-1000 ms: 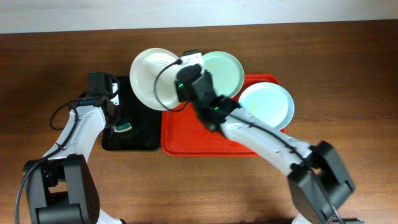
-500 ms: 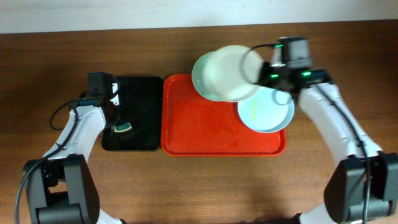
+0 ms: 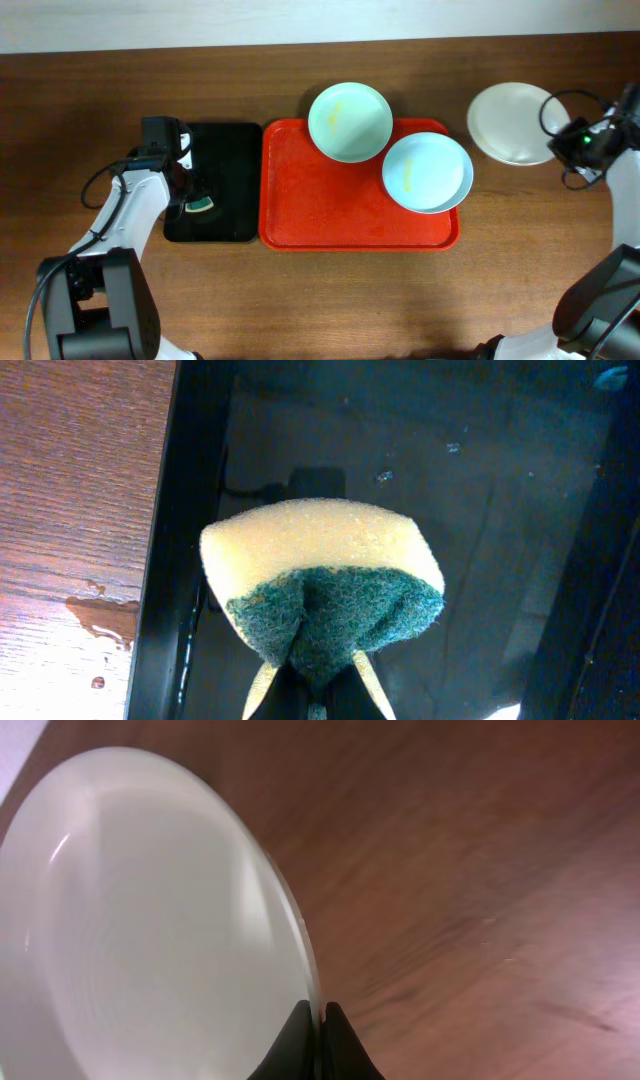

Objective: Clean dirty plates on tray and stack at the side
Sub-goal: 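Swing the white plate with the right gripper to the table's right side, then lower the white plate onto the table and open the right gripper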

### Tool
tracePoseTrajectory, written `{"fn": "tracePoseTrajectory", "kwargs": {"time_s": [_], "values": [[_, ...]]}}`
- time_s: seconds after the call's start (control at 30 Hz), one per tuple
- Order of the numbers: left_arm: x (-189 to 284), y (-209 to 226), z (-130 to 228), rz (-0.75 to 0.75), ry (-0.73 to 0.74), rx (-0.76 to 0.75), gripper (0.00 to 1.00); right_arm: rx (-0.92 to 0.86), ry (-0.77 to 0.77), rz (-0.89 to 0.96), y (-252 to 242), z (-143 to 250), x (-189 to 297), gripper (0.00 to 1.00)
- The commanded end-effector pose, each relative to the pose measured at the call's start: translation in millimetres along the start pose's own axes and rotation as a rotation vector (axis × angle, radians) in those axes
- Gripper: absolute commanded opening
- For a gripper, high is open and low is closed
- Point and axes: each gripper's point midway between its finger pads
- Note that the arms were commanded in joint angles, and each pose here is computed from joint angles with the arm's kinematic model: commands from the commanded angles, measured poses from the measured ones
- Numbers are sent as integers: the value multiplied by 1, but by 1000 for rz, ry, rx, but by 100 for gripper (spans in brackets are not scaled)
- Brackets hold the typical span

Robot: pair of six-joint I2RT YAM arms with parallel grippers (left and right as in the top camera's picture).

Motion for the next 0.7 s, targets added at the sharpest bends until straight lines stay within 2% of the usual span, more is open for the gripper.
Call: {"fn": "tracePoseTrajectory", "kwargs": {"time_s": [0.0,0.13,0.23,0.47,0.67], "values": [[0,-3,3,15,5,-17,0,-39,-35,90,-33,-10,8,4],[0,-3,3,15,5,-17,0,-51,-5,219,-63,2,-7,4],[0,-3,3,15,5,-17,0,-56,48,245,-72,14,-27,4],[0,-3,3,15,5,-18,0,-38,187,229,-78,43,-70,4],[0,-3,3,15,5,-18,0,130,243,162,-55,58,-89,4]]}}
Point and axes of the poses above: each gripper's point midway between its finger pads, its own x axis back along the fingers, its own y axis along the line the jaws close on, z = x × y, and after that the axes turned 4 degrees about x, right-handed
